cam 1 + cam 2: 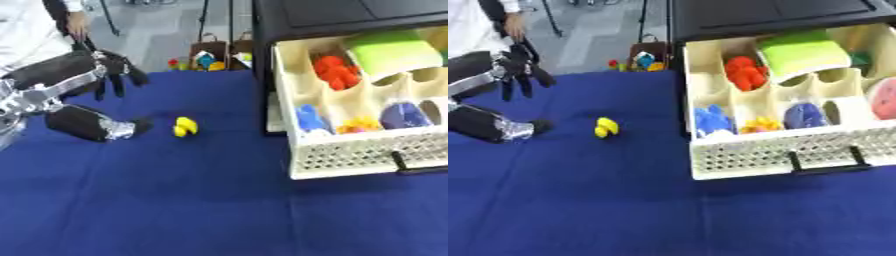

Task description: Pick up objects from table and place into drawer.

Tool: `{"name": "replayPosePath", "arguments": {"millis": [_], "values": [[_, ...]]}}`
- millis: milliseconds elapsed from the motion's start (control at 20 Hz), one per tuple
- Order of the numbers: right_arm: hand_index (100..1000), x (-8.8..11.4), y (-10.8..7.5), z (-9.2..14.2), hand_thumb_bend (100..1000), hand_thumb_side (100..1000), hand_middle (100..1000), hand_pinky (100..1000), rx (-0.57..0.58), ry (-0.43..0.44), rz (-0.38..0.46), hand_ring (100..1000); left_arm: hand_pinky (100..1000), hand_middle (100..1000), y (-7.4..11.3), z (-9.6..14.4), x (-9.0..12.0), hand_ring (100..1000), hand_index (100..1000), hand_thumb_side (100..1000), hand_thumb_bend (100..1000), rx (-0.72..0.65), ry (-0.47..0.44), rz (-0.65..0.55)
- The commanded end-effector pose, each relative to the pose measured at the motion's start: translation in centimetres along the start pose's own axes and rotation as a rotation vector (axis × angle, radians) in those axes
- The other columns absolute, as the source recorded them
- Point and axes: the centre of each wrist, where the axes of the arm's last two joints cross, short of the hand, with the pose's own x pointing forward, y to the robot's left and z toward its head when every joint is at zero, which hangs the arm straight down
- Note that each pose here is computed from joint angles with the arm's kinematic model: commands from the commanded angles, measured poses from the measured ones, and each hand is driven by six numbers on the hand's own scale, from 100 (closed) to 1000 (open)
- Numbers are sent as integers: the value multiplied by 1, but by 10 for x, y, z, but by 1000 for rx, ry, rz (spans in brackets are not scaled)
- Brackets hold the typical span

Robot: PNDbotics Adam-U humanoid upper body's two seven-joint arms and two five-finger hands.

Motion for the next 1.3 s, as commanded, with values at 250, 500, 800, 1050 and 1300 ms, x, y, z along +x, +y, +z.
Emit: {"name": "replayPosePath", "arguments": {"millis": [250,500,800,1050,1300], "values": [[751,2,2,-10,100,1000,620,628,-33,-51,-50,691,408,727,6,-15,-21,562,811,611,424,16,36,-40],[752,2,3,-11,100,1000,618,629,-35,-54,-55,692,367,764,-1,-26,-38,526,842,620,530,-13,64,-30],[752,2,4,-12,100,1000,617,629,-38,-56,-60,692,372,760,-9,-35,-52,523,838,603,660,-57,70,2],[753,2,5,-13,100,1000,615,631,-42,-58,-62,693,364,742,-13,-41,-58,493,832,606,763,-109,52,28],[753,3,6,-15,100,1000,614,634,-45,-66,-70,693,366,751,-15,-46,-65,487,838,612,717,-120,35,55]]}}
